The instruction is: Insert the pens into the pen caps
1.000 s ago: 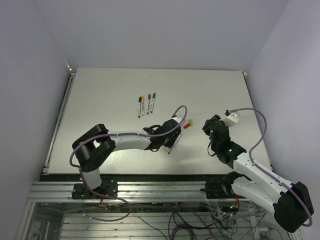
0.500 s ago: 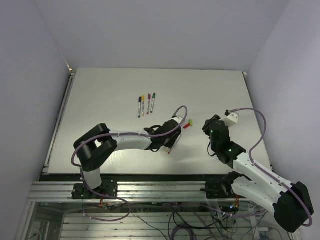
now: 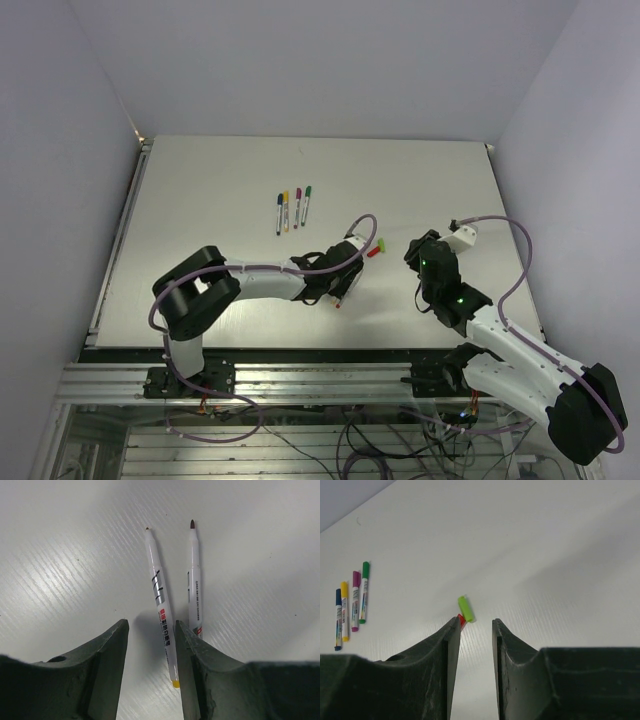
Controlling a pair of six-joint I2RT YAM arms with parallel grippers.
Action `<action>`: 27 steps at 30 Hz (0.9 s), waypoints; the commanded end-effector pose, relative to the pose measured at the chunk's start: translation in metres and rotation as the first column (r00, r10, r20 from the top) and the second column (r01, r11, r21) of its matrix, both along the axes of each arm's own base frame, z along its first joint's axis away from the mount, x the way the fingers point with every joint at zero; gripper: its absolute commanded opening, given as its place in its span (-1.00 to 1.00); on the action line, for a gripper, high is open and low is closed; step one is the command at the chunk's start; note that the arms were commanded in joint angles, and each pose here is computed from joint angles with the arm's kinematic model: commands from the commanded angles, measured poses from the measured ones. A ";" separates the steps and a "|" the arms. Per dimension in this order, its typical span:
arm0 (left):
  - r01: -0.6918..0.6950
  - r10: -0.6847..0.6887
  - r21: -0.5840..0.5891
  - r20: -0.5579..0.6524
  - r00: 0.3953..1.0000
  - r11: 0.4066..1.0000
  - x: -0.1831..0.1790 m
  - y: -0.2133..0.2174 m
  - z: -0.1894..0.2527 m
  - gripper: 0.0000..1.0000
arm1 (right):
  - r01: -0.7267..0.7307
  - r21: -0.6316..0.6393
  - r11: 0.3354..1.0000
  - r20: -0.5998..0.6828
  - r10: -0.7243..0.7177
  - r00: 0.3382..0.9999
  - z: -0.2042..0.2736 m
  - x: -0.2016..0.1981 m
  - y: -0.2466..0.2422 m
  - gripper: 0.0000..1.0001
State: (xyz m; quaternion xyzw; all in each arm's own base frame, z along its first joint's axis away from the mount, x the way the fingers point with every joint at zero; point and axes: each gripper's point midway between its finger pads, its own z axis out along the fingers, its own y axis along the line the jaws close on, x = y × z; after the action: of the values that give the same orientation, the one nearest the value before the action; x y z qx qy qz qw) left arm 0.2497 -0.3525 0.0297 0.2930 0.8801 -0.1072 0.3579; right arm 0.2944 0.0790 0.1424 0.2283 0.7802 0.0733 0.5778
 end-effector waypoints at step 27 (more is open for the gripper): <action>0.015 0.046 0.266 -0.220 0.974 0.964 -0.035 0.038 -0.061 -0.58 | 0.040 0.063 0.997 0.023 -0.042 0.999 0.003 0.001 -0.002 -0.40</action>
State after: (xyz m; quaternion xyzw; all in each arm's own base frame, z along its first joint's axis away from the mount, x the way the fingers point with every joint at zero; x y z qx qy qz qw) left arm 0.2429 -0.3445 0.0132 0.2938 0.9031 -0.0695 0.3053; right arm 0.2932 0.0805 0.1385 0.2482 0.7762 0.0884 0.5728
